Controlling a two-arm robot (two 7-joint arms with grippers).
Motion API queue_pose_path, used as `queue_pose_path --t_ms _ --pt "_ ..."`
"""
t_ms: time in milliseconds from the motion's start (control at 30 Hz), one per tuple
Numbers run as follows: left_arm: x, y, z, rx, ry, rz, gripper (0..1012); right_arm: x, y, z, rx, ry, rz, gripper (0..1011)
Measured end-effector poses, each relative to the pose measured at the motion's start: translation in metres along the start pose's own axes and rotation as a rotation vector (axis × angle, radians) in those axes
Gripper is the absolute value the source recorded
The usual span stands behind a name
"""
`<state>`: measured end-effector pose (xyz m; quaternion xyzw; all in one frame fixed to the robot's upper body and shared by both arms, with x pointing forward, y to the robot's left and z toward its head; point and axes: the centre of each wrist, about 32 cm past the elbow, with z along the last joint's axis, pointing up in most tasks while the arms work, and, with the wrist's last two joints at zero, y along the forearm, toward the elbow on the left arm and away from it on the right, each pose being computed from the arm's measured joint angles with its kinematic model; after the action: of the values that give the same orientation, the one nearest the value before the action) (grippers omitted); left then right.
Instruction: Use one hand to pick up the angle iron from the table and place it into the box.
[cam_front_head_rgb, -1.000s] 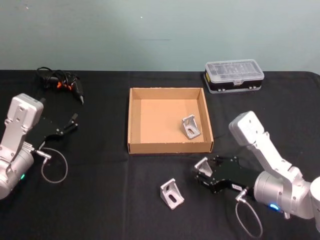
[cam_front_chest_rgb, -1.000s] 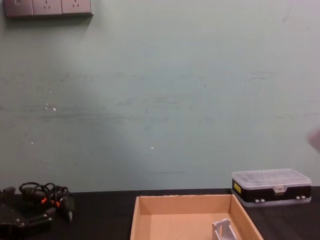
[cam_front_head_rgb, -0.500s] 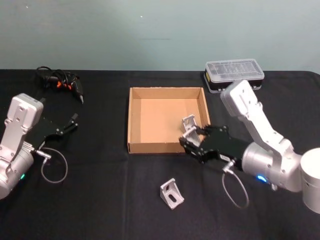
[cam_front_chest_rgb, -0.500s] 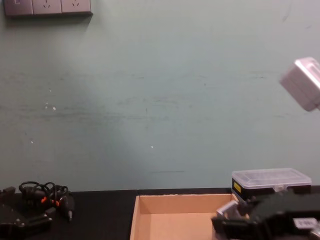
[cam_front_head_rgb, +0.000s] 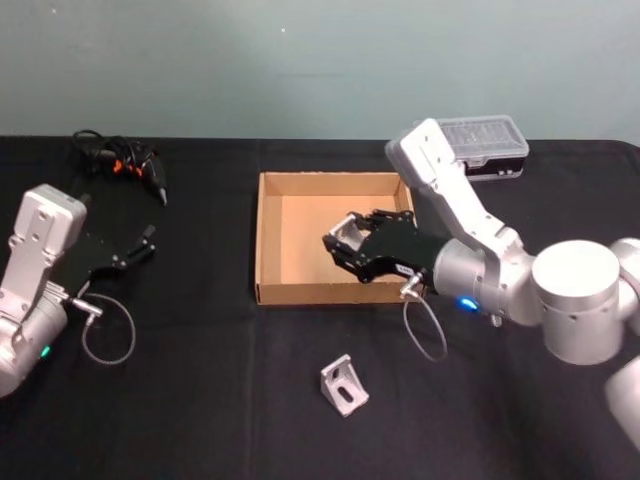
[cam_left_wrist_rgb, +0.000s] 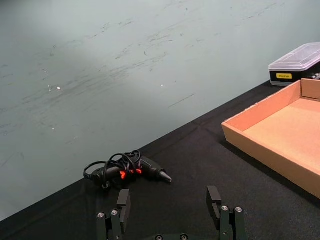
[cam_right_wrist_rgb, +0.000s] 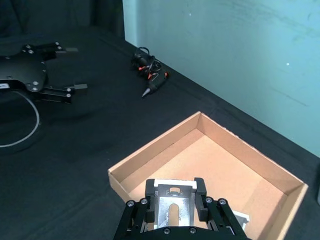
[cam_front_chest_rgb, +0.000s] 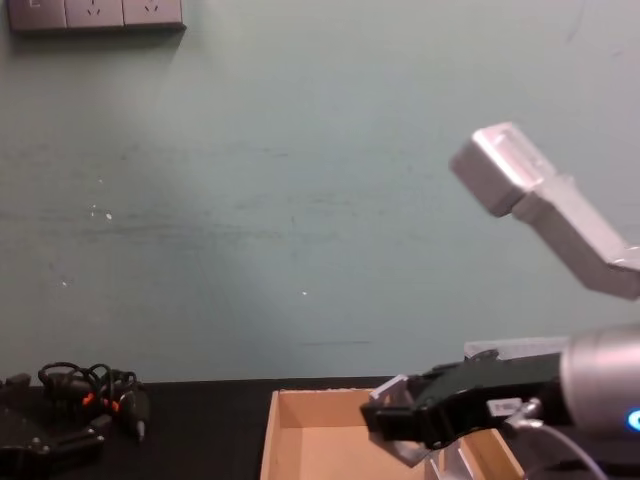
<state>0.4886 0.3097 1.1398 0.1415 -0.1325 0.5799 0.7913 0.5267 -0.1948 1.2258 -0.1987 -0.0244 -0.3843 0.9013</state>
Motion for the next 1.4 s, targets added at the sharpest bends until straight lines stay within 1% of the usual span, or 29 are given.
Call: queue_pose_path --t_ms 100,233,300,533,667,933,1300,1367,1400 --pt "0.0 0.0 0.0 0.0 0.0 0.0 1000 0.003 0.013 -0.001 -0.019 0.005 0.009 450" --pt "0.0 0.0 0.0 0.0 0.0 0.0 1000 0.006 0.021 -0.002 -0.031 0.006 0.012 450" --pt "0.0 0.0 0.0 0.0 0.0 0.0 1000 0.009 0.029 -0.003 -0.043 0.006 0.011 450" --pt "0.0 0.0 0.0 0.0 0.0 0.0 1000 0.016 0.043 -0.006 -0.067 0.007 0.001 450" --pt "0.0 0.0 0.0 0.0 0.0 0.0 1000 0.021 0.051 -0.009 -0.084 0.013 -0.006 450" --pt "0.0 0.0 0.0 0.0 0.0 0.0 1000 0.022 0.06 -0.015 -0.108 0.013 -0.002 450" --pt "0.0 0.0 0.0 0.0 0.0 0.0 1000 0.022 0.064 -0.02 -0.123 0.012 0.005 460" --pt "0.0 0.0 0.0 0.0 0.0 0.0 1000 0.022 0.064 -0.02 -0.123 0.012 0.005 518" --pt "0.0 0.0 0.0 0.0 0.0 0.0 1000 0.022 0.064 -0.02 -0.122 0.012 0.005 564"
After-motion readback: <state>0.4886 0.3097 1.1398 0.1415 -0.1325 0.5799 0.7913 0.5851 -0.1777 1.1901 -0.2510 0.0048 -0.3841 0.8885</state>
